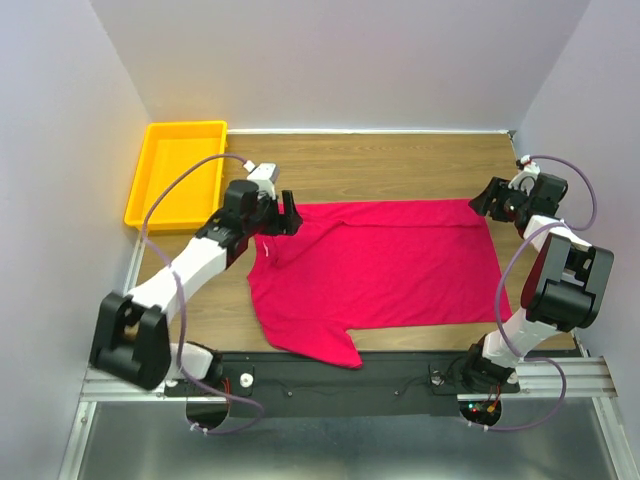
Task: Fold and stack the t-shirts
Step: Fold the tshirt
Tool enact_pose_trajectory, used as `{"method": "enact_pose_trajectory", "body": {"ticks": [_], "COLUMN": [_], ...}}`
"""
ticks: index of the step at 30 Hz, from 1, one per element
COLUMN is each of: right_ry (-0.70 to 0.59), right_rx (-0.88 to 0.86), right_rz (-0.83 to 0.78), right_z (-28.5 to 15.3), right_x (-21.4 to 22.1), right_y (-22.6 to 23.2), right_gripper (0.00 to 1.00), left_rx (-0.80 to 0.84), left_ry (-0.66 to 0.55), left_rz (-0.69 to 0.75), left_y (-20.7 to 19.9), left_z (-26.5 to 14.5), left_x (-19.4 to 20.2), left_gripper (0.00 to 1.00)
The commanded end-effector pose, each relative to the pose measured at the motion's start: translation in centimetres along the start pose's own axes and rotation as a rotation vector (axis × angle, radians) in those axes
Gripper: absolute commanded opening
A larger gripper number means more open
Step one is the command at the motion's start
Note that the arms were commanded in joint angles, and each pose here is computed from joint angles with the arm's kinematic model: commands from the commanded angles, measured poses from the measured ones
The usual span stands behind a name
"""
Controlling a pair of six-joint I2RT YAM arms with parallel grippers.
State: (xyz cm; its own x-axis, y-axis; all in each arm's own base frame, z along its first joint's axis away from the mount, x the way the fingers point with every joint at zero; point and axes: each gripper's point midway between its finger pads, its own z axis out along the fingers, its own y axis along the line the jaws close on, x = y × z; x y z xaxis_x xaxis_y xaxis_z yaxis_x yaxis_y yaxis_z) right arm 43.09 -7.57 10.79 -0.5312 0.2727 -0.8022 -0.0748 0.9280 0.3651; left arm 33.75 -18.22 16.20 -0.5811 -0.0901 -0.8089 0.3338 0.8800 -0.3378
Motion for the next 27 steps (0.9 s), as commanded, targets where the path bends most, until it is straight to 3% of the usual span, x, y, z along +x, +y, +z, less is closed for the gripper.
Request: {"method": "enact_pose_trajectory", "body": {"ticks": [1, 10, 27], "right_ry": [-0.027, -0.03, -0.024], "right_rx": [-0.007, -0.002, 0.002], "right_rz": [-0.008, -0.001, 0.008], "right_z": [-0.2, -0.5, -0.4], "right_x": [-1.0, -0.9, -0.7], "right_y": [-0.2, -0.7, -1.0], "right_gripper": [0.67, 0.67, 0.67], "left_rx": [0.042, -0.019, 0.024], "left_ry": [0.097, 0.269, 0.372], "left_rz": [0.043, 0.088, 0.099], "left_y": [0.1, 2.5, 2.6], "left_z": [4.3, 10.3, 11.8], "left_x": [0.4, 2.4, 5.0], "left_gripper": [0.79, 0.68, 0.57]}}
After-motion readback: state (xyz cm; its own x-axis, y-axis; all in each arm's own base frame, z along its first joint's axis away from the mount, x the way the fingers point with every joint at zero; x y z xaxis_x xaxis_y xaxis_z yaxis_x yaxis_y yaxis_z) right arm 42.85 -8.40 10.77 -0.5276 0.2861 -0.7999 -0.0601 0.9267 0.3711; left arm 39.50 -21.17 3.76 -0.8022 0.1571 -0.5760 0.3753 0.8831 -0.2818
